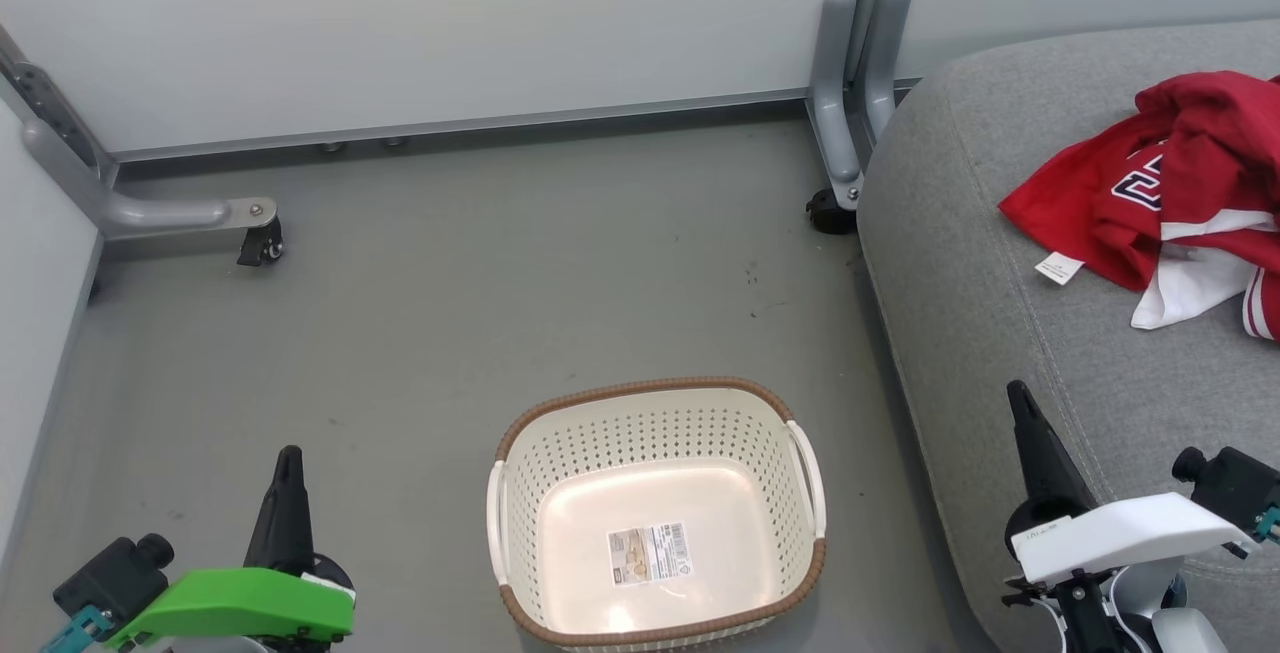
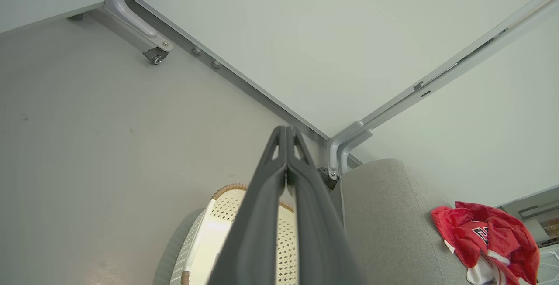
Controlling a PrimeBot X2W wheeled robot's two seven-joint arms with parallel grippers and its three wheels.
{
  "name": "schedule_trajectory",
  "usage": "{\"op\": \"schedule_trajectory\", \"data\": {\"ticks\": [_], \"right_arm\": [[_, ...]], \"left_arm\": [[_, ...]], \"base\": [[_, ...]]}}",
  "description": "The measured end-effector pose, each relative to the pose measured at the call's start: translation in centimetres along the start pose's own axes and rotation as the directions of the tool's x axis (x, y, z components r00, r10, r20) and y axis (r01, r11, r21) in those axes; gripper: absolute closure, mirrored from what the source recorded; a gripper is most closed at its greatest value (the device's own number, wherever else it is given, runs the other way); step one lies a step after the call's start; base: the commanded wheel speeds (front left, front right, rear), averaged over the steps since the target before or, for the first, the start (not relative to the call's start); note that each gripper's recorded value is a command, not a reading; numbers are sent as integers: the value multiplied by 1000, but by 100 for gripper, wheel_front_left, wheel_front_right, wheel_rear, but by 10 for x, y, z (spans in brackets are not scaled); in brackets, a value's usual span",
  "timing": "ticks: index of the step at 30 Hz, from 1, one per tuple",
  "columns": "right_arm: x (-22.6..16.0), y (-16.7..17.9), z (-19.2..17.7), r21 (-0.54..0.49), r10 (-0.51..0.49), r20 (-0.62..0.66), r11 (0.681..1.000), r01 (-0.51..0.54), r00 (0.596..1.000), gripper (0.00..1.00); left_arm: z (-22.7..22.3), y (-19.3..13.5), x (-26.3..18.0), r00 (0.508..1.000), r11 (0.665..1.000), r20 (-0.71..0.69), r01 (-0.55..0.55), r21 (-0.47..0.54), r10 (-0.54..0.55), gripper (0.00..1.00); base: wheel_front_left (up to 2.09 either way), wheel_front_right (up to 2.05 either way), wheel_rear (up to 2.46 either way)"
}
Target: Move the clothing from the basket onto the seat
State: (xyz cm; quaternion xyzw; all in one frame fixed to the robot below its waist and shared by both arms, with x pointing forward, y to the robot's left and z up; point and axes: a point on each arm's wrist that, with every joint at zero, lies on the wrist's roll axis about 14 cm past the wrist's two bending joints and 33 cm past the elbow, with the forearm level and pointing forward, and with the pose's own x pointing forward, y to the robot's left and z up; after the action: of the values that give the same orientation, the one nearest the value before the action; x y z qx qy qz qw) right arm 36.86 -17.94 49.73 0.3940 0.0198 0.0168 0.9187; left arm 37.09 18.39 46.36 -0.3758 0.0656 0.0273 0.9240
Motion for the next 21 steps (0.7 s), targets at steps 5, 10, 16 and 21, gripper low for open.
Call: {"op": "schedule_trajectory", "data": {"ticks": [5,10,16,21], "right_arm": [[0,-3,0,61,-9,-3,998,10,1000,100],[3,-3,2,122,-11,1,992,11,1000,100],[4,-5,2,188,-19,2,982,18,1000,100],[6,-6,5,242,-20,7,970,18,1000,100]], "left_arm": [[3,-1,2,1000,998,2,3,-63,-3,100],[4,-1,3,1000,992,1,2,-126,-2,100],[8,-1,4,1000,981,5,6,-196,-5,100],[10,-3,6,1000,967,7,12,-254,-11,100]], "base": [[0,0,0],[0,0,0],[0,0,0],[0,0,0]]}}
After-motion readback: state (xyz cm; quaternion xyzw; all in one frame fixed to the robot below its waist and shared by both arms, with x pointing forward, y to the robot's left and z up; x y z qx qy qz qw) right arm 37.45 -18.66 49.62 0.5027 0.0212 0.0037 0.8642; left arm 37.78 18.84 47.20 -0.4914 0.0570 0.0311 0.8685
